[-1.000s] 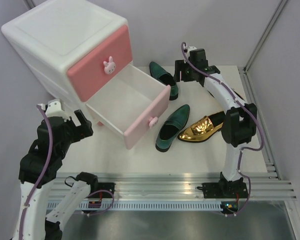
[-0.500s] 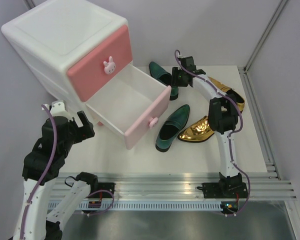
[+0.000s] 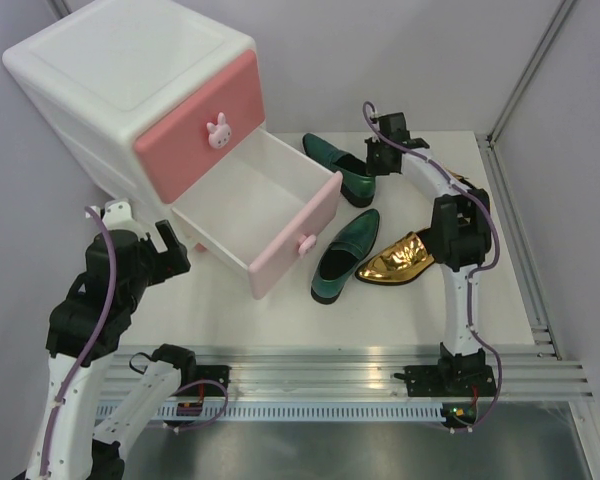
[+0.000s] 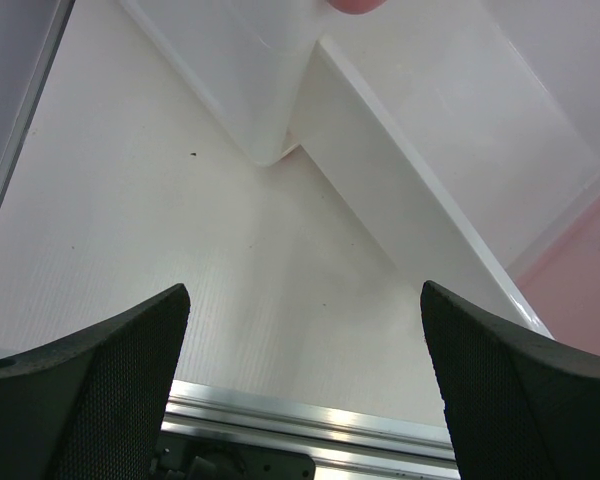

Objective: Place and organize the shoes in the shoe cabinet

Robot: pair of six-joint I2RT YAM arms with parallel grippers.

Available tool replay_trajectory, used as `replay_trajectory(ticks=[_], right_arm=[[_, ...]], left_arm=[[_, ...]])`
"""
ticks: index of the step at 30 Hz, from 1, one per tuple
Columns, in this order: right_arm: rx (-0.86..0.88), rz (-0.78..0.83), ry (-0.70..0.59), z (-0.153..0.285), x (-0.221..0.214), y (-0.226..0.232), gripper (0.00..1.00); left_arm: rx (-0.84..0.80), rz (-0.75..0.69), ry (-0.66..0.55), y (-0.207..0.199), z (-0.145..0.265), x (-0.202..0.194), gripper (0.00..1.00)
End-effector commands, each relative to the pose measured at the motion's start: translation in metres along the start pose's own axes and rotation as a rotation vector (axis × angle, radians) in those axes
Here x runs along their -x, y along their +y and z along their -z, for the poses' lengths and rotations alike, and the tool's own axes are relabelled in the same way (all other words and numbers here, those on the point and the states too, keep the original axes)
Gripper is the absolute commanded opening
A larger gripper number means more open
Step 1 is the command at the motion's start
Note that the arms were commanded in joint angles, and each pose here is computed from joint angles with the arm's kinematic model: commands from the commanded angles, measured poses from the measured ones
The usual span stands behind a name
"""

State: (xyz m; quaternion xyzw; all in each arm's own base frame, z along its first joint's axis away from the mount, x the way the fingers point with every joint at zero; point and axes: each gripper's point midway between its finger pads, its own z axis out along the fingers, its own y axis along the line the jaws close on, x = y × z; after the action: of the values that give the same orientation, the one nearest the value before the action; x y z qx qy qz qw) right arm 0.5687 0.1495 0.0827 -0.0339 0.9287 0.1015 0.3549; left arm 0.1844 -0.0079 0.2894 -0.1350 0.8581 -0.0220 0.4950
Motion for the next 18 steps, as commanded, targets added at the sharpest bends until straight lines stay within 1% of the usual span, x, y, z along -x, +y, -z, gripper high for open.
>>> replay_trajectory(ticks=[1, 4, 6, 7, 11, 12, 14, 15, 17, 18], right_arm=[[-0.049, 0.025, -0.058, 0.05, 0.023, -0.031, 0.01], [-0.103, 0.046, -0.039, 0.057, 0.011, -0.053, 0.01], [-0.111, 0.07, -0.033, 0.061, 0.007, -0.058, 0.01], [-0.145, 0.068, -0.035, 0.066, 0.005, -0.067, 0.01], [-0.176, 0.062, -0.037, 0.075, 0.001, -0.08, 0.01], [-0.174, 0.064, -0.034, 0.077, 0.0, -0.081, 0.12], [-0.143, 0.072, -0.033, 0.082, -0.001, -0.076, 0.25], [-0.143, 0.074, -0.034, 0.085, 0.0, -0.075, 0.38], [-0.087, 0.078, -0.055, 0.094, 0.007, -0.063, 0.52], [-0.072, 0.08, -0.059, 0.098, 0.008, -0.059, 0.61]], left_arm=[[0.006, -0.005, -0.043, -0.001, -0.002, 0.011, 1.0], [0.001, -0.011, -0.052, -0.002, -0.003, 0.013, 1.0], [0.001, -0.015, -0.056, -0.001, -0.002, 0.014, 1.0], [0.001, -0.016, -0.058, -0.002, -0.002, 0.015, 1.0], [-0.004, -0.018, -0.062, -0.002, -0.002, 0.015, 1.0], [-0.007, -0.019, -0.061, -0.002, -0.002, 0.014, 1.0], [-0.011, -0.02, -0.058, -0.003, -0.003, 0.013, 1.0], [-0.013, -0.022, -0.055, -0.003, -0.002, 0.013, 1.0], [-0.018, -0.02, -0.06, -0.004, -0.001, 0.013, 1.0], [-0.02, -0.02, -0.061, -0.004, -0.001, 0.013, 1.0]])
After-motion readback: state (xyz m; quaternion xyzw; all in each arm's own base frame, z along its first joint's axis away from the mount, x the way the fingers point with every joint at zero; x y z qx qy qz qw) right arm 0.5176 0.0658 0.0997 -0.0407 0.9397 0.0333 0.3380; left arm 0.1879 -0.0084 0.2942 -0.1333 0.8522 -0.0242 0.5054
